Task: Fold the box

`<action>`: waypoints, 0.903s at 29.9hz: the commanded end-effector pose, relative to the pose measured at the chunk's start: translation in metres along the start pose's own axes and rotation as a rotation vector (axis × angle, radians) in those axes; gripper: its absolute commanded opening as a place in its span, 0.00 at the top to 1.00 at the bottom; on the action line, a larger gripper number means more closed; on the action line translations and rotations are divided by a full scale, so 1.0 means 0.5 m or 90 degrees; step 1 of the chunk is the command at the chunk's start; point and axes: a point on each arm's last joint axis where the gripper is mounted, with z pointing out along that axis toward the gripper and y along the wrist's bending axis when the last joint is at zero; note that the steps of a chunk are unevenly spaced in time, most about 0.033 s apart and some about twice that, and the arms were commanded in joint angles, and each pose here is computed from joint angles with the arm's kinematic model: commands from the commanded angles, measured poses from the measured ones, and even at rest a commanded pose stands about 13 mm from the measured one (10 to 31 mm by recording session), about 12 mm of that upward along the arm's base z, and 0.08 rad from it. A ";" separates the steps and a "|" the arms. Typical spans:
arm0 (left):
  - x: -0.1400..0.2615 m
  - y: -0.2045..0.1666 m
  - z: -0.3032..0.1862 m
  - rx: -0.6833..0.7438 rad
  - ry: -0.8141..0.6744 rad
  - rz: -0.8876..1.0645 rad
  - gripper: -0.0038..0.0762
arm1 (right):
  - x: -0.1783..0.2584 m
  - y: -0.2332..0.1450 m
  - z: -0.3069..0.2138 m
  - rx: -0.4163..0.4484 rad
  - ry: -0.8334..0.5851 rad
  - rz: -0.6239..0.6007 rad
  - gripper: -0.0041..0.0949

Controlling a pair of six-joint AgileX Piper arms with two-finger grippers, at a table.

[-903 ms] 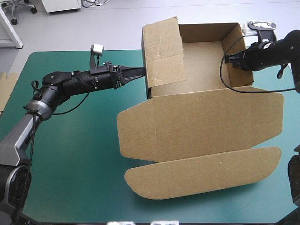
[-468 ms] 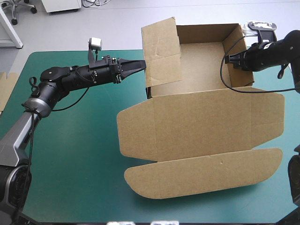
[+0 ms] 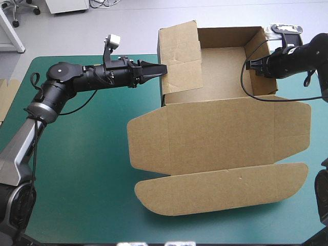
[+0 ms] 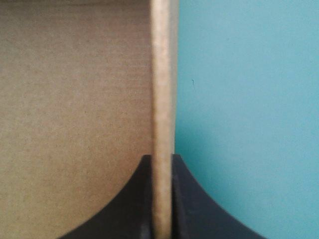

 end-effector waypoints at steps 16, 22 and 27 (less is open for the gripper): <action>-0.008 -0.058 -0.024 -0.036 0.064 0.033 0.43 | -0.020 0.041 -0.049 -0.028 -0.074 0.015 0.97; -0.031 -0.064 -0.033 -0.099 0.042 0.053 0.43 | -0.019 0.040 -0.042 -0.034 -0.064 0.023 0.97; -0.046 -0.059 -0.025 -0.133 0.059 0.053 0.44 | -0.019 0.040 -0.042 -0.034 -0.066 0.030 0.97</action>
